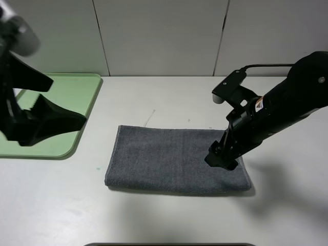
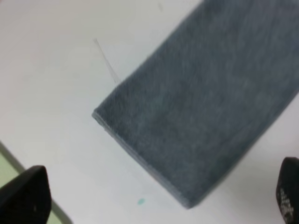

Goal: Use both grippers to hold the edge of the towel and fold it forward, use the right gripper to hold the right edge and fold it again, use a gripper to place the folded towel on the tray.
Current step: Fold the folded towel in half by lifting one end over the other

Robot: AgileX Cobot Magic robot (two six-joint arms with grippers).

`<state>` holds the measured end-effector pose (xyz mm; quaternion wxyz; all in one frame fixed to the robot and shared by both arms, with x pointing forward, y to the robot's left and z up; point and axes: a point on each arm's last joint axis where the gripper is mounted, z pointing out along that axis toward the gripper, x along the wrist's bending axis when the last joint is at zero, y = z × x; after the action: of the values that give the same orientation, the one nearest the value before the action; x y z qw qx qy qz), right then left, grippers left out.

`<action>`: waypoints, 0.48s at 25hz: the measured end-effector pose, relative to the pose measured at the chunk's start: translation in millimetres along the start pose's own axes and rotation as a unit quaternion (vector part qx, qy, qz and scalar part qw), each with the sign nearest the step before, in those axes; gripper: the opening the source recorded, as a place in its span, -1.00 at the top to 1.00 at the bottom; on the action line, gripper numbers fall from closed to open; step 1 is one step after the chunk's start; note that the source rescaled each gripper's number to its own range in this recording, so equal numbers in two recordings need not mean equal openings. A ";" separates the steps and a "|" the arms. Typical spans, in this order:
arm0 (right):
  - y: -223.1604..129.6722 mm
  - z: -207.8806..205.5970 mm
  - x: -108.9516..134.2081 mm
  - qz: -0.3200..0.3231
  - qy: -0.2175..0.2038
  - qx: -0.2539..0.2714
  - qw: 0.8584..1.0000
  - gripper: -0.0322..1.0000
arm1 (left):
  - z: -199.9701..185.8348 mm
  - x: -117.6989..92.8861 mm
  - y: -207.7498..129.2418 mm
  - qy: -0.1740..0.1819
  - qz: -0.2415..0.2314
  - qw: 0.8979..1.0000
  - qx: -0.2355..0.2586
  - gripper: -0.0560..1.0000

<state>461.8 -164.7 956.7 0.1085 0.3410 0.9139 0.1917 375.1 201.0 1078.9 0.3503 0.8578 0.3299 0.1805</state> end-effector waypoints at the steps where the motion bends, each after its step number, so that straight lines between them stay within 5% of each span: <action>1: -0.2 -2.0 0.4 0.003 0.001 0.000 1.000 -1.00 | -10.8 -1.5 -1.7 0.003 -0.014 1.000 -0.013 -0.95; 12: 0.3 -12.1 2.3 0.017 0.004 -0.009 1.000 -1.00 | -102.5 -17.8 -56.5 0.036 -0.115 0.991 -0.058 -0.95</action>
<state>456.3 -166.3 967.6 0.1043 0.3550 0.9065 0.2034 282.1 268.3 1107.5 0.4060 0.7853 0.4276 0.1889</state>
